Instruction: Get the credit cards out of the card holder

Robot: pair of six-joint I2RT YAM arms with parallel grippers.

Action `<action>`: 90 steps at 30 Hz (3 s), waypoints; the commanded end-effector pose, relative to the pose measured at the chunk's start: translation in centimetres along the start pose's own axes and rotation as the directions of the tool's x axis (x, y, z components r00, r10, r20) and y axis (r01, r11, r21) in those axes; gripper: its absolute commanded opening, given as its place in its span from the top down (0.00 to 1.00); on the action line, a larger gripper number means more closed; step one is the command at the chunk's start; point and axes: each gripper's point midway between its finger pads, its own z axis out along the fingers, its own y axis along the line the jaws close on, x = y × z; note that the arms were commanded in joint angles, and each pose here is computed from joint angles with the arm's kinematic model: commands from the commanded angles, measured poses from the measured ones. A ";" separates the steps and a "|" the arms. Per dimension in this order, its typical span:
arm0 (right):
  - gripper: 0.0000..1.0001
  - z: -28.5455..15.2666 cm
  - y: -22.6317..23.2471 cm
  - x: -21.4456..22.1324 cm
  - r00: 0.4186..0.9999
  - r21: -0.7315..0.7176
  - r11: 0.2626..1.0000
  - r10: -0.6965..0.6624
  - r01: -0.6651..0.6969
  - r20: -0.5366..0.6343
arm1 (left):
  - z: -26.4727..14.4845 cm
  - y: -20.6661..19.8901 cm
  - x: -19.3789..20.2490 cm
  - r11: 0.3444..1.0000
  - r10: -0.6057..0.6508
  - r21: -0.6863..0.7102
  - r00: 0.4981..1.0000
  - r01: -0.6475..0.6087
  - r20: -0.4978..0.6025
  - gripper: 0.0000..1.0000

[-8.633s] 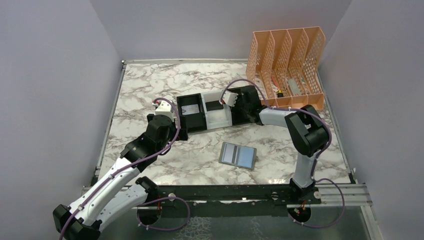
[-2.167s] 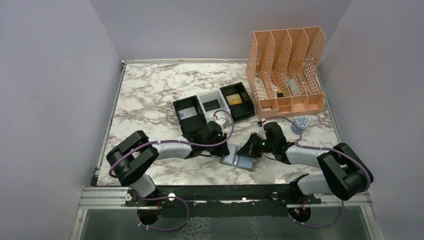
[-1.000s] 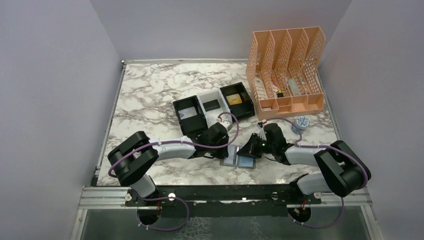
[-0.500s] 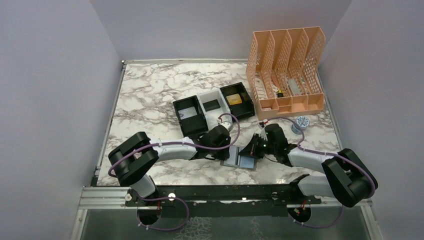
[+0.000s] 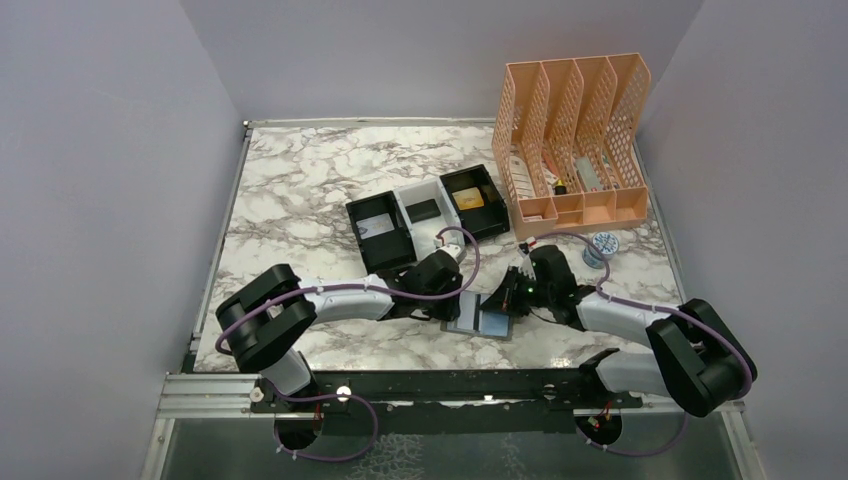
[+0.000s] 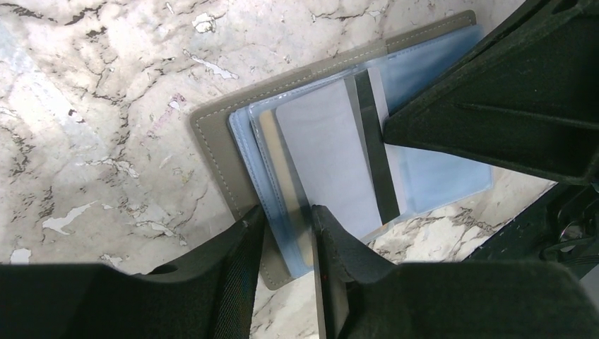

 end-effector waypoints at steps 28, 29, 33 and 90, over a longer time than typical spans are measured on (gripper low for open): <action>0.88 -0.1 0.9 -0.2 1.000 -0.050 0.999 0.019 -0.019 -0.002 | 0.7 -0.8 0.7 0.999 -0.036 0.024 0.999 0.037 -0.038 0.74; 0.85 0.0 1.0 0.0 1.000 -0.058 0.998 0.027 -0.028 -0.006 | 0.7 -0.7 0.9 0.999 -0.035 0.023 0.999 0.035 -0.042 0.74; 0.81 0.3 0.4 0.6 0.999 -0.050 0.998 0.042 -0.044 -0.028 | 0.9 -0.4 1.4 0.999 -0.032 0.015 0.998 0.033 -0.057 0.76; 0.92 -0.8 -0.4 1.3 0.998 -0.056 0.997 0.059 -0.059 -0.002 | 1.1 0.3 2.0 1.000 -0.019 -0.020 0.996 0.017 -0.088 0.80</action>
